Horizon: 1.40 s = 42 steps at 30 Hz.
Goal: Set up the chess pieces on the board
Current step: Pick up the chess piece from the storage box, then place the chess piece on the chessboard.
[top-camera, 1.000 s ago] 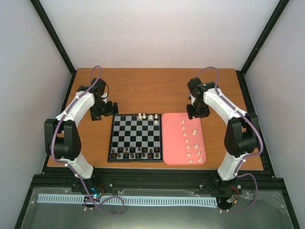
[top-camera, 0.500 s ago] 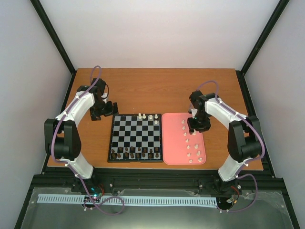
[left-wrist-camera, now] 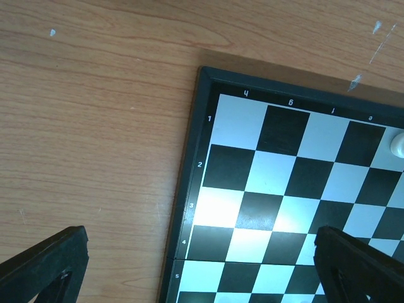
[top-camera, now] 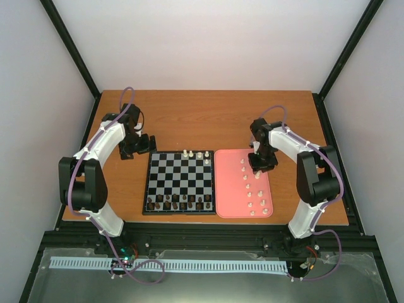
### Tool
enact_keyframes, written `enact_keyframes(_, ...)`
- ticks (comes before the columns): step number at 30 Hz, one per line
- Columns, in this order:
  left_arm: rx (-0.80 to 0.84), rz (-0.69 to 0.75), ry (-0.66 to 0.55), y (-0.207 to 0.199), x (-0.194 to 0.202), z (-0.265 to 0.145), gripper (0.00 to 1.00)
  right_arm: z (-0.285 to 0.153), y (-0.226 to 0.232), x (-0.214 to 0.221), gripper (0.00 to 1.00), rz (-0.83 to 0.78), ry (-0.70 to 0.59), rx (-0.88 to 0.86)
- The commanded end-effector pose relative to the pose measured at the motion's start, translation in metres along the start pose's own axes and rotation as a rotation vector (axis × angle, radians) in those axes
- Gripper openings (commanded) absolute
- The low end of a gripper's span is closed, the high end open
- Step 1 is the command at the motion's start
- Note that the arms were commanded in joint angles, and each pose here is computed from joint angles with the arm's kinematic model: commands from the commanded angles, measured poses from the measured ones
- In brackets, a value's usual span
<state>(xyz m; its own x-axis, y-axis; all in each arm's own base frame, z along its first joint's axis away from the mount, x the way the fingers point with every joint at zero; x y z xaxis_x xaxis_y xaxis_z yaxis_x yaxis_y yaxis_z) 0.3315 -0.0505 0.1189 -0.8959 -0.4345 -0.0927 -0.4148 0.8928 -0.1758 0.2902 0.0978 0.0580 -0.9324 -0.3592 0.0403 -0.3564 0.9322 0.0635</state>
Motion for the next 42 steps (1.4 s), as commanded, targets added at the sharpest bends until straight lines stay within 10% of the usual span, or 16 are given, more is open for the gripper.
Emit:
enact_keyframes(1, -0.007, 0.007, -0.008, 0.002, -0.002, -0.002, 1.0, 0.001, -0.005, -0.004, 0.36, 0.008, -0.003, 0.012)
enact_keyframes(29, -0.004, 0.005, -0.014, 0.003, -0.002, -0.004, 1.0, -0.053, 0.0, -0.023, 0.03, 0.029, -0.116, 0.043)
enact_keyframes(42, 0.004, -0.005, -0.021, 0.003, 0.001, -0.007, 1.0, -0.118, 0.18, -0.153, 0.03, -0.328, -0.303, -0.156)
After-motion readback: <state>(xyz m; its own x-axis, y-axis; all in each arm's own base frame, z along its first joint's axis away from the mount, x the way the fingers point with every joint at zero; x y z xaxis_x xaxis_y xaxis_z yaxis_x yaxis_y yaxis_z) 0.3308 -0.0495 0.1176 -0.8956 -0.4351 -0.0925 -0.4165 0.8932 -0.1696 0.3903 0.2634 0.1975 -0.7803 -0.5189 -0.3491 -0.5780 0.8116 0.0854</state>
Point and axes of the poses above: each gripper's point midway between its finger pads, its own z axis out along the fingers, its own y axis along the line the jaws close on, x = y × z, the point moved 1 cm from there along -z, back along the fingers, and after that the axes turned 11 degrees about -z, right-handed, at the moved point
